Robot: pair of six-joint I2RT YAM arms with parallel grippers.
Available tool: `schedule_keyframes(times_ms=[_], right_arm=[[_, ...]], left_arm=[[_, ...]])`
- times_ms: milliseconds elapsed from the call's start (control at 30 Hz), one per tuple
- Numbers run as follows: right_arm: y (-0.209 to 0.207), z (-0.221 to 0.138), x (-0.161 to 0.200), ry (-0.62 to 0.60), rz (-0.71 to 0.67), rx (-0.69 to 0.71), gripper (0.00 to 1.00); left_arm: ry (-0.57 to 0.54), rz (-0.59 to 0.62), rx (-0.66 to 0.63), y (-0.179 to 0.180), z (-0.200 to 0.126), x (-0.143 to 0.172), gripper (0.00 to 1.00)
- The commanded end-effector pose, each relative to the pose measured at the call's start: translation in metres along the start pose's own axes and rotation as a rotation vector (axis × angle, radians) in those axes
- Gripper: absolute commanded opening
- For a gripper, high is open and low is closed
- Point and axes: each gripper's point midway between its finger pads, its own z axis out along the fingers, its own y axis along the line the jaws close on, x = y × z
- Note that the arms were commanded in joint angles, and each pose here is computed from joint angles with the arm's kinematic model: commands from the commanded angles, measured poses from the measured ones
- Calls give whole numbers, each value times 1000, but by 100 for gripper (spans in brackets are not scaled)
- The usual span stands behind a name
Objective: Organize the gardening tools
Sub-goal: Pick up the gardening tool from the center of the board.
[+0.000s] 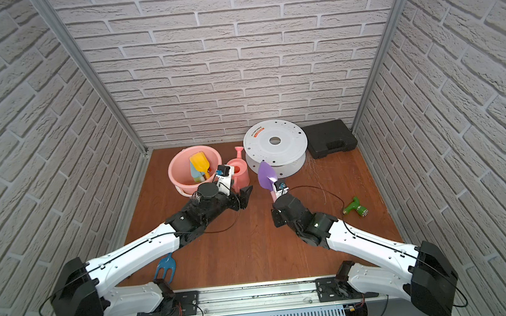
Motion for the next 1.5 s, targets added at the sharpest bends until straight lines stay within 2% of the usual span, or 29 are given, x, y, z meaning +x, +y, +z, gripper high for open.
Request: schedule_keyframes(times_ms=[0, 133, 300, 633, 833, 1033, 1100, 1133, 1167, 1233, 1300, 1433, 1467], right_arm=[[10, -9, -18, -118, -92, 16, 3], [31, -13, -19, -148, -178, -2, 3], [39, -16, -17, -158, -202, -1, 3], [29, -14, -19, -172, -172, 54, 3], [26, -14, -19, -173, -158, 60, 3], [30, -13, -17, -168, -159, 36, 3], [31, -13, -17, -165, -159, 28, 3], [32, -13, -17, -166, -157, 25, 7], [31, -14, -17, -167, -156, 26, 17], [33, -15, -17, -167, -153, 15, 46], [35, -16, -18, -167, -143, -7, 68], [41, -21, -18, -161, -120, -55, 92], [44, -21, -17, -157, -117, -71, 95]], left_arm=[[-2, -34, 108, -22, 7, -20, 77], [14, -30, 166, -36, 18, -26, 67], [31, -43, 148, -30, 27, -22, 53], [21, -71, 96, -10, 15, -13, 48], [23, -70, 112, -11, 13, -9, 30], [17, -46, 99, -10, 13, -15, 0], [14, -33, 82, -7, 13, -19, 0], [15, -25, 73, -6, 13, -20, 0], [13, -20, 65, -4, 12, -23, 0], [7, -4, 54, -2, 11, -28, 0], [-3, 12, 36, 2, 7, -37, 0], [-37, 52, -16, 12, -5, -60, 0], [-50, 64, -32, 16, -9, -67, 0]])
